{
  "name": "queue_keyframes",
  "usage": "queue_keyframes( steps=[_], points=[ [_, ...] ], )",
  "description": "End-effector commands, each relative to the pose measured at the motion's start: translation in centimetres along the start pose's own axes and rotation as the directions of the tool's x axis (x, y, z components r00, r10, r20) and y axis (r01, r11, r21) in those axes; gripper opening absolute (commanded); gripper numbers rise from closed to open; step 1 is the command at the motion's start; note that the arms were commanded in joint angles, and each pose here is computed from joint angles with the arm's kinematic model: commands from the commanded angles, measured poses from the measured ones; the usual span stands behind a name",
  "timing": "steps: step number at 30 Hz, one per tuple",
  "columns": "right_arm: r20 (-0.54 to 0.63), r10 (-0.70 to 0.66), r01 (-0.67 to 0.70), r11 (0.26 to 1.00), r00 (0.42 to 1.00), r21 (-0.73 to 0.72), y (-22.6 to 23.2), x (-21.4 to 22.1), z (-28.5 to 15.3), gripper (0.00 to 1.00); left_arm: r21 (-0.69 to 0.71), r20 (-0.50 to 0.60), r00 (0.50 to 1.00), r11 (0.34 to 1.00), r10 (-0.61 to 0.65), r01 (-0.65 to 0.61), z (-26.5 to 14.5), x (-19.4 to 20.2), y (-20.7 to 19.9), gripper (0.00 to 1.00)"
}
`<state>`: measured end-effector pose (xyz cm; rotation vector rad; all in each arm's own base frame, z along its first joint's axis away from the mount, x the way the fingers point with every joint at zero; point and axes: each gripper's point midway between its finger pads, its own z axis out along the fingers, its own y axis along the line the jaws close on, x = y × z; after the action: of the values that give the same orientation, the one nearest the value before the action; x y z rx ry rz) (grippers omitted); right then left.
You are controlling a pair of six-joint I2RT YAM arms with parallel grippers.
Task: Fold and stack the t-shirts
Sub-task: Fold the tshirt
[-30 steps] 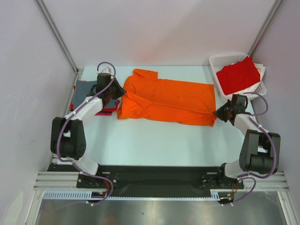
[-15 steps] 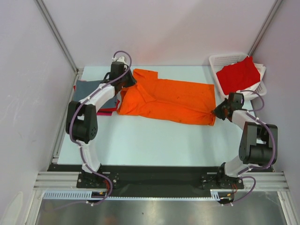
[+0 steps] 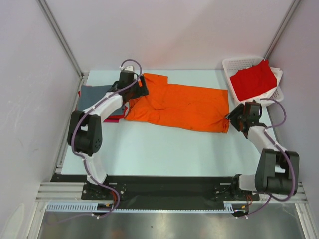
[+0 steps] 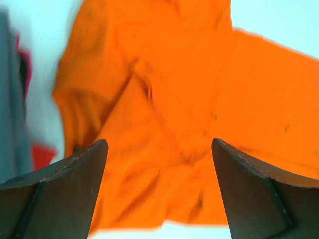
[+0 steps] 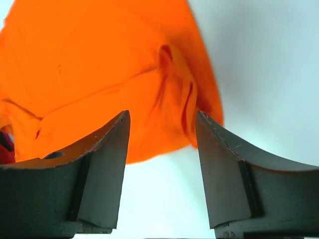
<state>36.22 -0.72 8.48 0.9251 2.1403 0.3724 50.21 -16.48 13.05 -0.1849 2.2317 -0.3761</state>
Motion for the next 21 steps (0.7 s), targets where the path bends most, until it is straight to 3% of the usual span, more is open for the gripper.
queue_keyframes(
  steps=[1, 2, 7, 11, 13, 21],
  points=[
    [0.052, 0.007, -0.006, 1.000, 0.999, -0.021, 0.4, 0.8, -1.8, 0.59, 0.021, 0.161, 0.987, 1.000, -0.024, 0.021, -6.5, -3.3, -1.7, 0.90],
    [0.069, 0.007, -0.004, 0.999, 0.998, -0.036, 0.7, 0.9, -2.6, 0.58, 0.002, 0.124, 0.991, 0.999, -0.045, 0.045, -6.6, -0.8, -0.6, 0.90],
    [0.059, 0.026, -0.024, 0.999, 0.998, -0.029, -0.2, 3.9, -3.9, 0.57, 0.022, 0.176, 0.978, 0.993, -0.116, 0.114, -10.4, 1.7, 0.2, 0.89],
    [0.065, 0.163, -0.160, 0.986, 0.984, -0.056, -0.4, 5.5, -3.7, 0.53, -0.020, 0.151, 0.963, 0.973, -0.223, 0.229, -10.6, 6.1, 2.7, 0.88],
    [0.076, 0.215, -0.208, 0.973, 0.974, -0.098, -0.2, 5.9, -3.3, 0.52, 0.013, 0.178, 0.947, 0.963, -0.268, 0.270, -10.5, 6.2, 2.6, 0.86],
    [0.116, 0.279, -0.275, 0.960, 0.953, -0.052, 0.1, 5.4, -1.0, 0.50, 0.027, 0.143, 0.902, 0.913, -0.407, 0.408, -8.4, 9.5, 3.3, 0.82]
  ],
)
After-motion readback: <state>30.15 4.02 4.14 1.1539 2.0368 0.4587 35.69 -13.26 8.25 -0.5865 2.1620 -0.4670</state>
